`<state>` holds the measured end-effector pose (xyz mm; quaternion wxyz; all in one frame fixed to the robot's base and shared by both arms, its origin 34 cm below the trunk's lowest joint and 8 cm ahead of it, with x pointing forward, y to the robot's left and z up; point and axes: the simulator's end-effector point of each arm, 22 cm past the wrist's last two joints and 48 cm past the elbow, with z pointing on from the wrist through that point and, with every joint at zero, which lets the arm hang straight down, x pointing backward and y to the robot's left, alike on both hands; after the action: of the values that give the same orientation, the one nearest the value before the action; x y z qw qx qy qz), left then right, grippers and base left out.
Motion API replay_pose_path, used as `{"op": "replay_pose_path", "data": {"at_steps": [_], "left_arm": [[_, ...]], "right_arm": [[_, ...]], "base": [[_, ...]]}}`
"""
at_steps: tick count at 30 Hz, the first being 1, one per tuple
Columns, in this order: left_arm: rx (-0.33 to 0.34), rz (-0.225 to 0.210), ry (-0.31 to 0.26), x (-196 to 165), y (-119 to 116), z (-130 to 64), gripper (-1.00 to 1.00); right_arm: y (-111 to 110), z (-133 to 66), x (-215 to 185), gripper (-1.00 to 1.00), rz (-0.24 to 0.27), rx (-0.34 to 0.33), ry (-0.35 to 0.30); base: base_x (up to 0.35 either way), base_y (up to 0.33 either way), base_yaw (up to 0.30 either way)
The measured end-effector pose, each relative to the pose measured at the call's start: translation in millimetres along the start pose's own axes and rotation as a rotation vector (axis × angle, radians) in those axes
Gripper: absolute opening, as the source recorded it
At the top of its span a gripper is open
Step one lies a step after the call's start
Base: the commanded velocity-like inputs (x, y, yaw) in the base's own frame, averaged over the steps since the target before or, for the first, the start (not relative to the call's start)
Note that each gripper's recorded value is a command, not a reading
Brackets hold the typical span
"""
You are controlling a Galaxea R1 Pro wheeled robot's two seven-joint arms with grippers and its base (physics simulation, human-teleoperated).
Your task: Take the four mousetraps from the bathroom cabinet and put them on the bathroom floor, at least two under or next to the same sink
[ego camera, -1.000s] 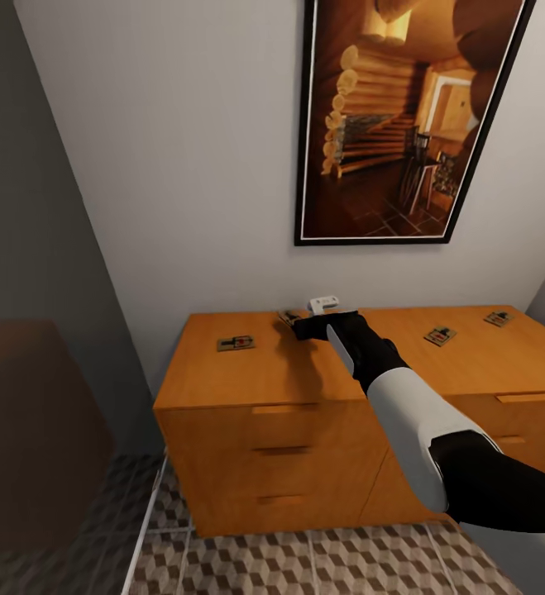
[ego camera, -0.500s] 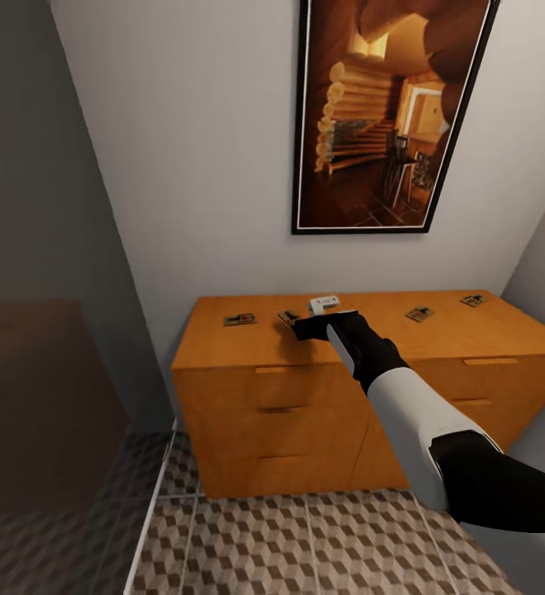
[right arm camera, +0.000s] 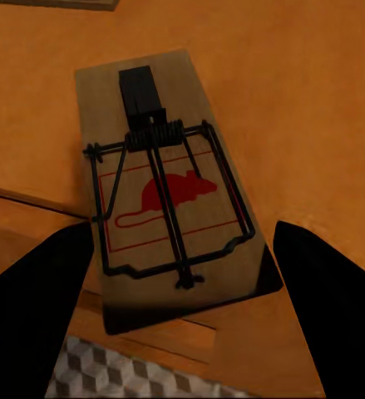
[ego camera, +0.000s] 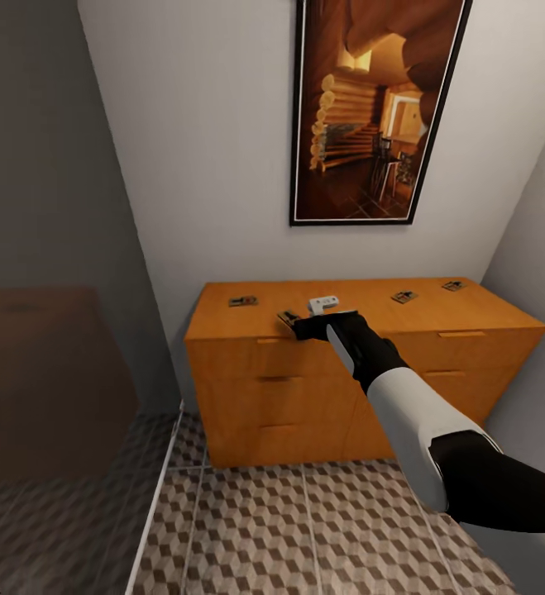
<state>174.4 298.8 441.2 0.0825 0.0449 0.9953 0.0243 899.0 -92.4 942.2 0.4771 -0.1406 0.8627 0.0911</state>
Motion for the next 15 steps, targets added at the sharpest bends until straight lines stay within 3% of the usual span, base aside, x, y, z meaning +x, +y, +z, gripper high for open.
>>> {"op": "replay_pose_path", "data": {"at_steps": [15], "left_arm": [[0.000, 0.000, 0.001, 0.3, 0.0, 0.0, 1.00]], "right_arm": [[-0.9, 0.0, -0.1, -1.00, -0.001, 0.005, 0.000]], "base": [[-0.333, 0.000, 0.000]]}}
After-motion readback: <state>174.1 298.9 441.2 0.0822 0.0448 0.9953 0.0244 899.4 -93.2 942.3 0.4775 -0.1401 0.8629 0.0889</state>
